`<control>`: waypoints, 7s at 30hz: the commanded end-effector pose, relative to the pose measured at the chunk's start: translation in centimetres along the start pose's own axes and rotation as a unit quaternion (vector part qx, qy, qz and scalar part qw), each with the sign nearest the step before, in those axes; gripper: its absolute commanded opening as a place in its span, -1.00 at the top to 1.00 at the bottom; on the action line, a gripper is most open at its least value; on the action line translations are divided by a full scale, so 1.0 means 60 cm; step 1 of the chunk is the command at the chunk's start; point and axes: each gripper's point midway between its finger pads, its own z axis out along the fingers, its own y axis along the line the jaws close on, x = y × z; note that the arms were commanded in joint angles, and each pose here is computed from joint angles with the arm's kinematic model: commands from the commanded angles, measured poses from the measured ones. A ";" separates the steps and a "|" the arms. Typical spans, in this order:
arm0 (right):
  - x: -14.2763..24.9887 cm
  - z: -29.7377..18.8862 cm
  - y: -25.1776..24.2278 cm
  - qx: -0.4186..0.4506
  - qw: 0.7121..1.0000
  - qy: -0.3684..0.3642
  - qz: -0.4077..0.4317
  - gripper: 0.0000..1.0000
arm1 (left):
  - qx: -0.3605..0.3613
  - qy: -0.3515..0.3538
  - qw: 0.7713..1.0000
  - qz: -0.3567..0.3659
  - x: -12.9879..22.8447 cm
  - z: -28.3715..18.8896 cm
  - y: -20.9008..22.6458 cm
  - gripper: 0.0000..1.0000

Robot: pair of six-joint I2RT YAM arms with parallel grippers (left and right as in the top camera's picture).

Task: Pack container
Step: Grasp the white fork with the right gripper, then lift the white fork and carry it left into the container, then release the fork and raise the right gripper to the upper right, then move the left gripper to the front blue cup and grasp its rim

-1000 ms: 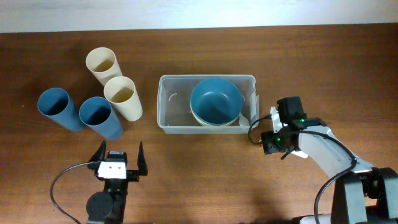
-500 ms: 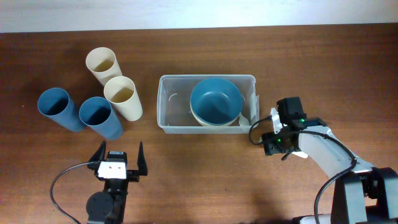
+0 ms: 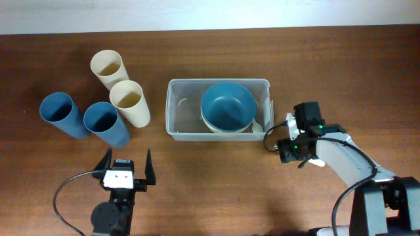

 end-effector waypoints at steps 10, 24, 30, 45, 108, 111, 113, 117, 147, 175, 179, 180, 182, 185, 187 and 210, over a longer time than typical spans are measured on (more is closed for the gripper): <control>0.017 0.027 -0.016 0.007 1.000 0.027 0.010 -0.48 | -0.004 -0.002 1.000 0.006 0.000 0.000 0.003 -0.99; -0.019 0.053 -0.029 0.013 0.999 -0.010 0.046 -0.60 | -0.004 -0.002 1.000 0.006 0.000 0.000 0.003 -0.99; -0.024 0.053 -0.064 0.020 0.996 -0.022 0.081 -0.59 | -0.004 -0.002 1.000 0.006 0.000 0.000 0.003 -0.99; -0.017 0.052 -0.100 -0.022 0.986 -0.029 0.163 -0.25 | -0.004 -0.002 1.000 0.006 0.000 0.000 0.003 -0.99; -0.210 -0.211 -0.042 -0.205 0.966 -0.109 0.112 0.92 | -0.004 -0.002 1.000 0.006 0.000 0.000 0.003 -0.99; -0.236 -0.256 -0.006 -0.266 0.951 -0.147 0.060 0.92 | -0.004 -0.002 1.000 0.006 0.000 0.000 0.003 -0.99; -0.245 -0.270 0.013 -0.282 0.945 -0.163 0.026 0.92 | -0.004 -0.002 1.000 0.006 0.000 0.000 0.003 -0.99; -0.246 -0.267 0.044 -0.277 0.945 -0.169 -0.040 0.92 | -0.004 -0.002 1.000 0.006 0.000 0.000 0.003 -0.99; -0.279 -0.171 0.135 -0.299 0.940 -0.136 -0.092 -0.46 | -0.004 -0.002 1.000 0.006 0.000 0.000 0.003 -0.99; -0.251 -0.228 -0.235 -0.124 0.903 -0.105 0.399 -0.98 | -0.004 -0.002 1.000 0.006 0.000 0.000 0.003 -0.99; -0.214 -0.220 -0.289 -0.061 0.896 -0.091 0.429 -0.98 | -0.004 -0.001 1.000 0.006 0.001 0.000 0.003 -0.99; -0.208 -0.218 -0.299 -0.050 0.895 -0.091 0.434 -0.98 | -0.004 -0.002 1.000 0.006 0.000 0.000 0.003 -0.99; -0.199 -0.216 -0.313 -0.040 0.892 -0.088 0.442 -0.98 | -0.004 -0.002 1.000 0.006 0.000 0.000 0.003 -0.99; -0.193 -0.215 -0.316 -0.041 0.890 -0.084 0.447 -0.98 | -0.004 -0.002 1.000 0.006 0.000 0.000 0.003 -0.99; -0.192 -0.215 -0.317 -0.040 0.889 -0.085 0.448 -0.98 | -0.005 -0.002 1.000 0.006 0.000 0.000 0.003 -0.99; -0.192 -0.215 -0.317 -0.041 0.889 -0.085 0.448 -0.98 | 0.043 0.035 0.998 -0.018 -0.282 -0.027 -0.004 -0.99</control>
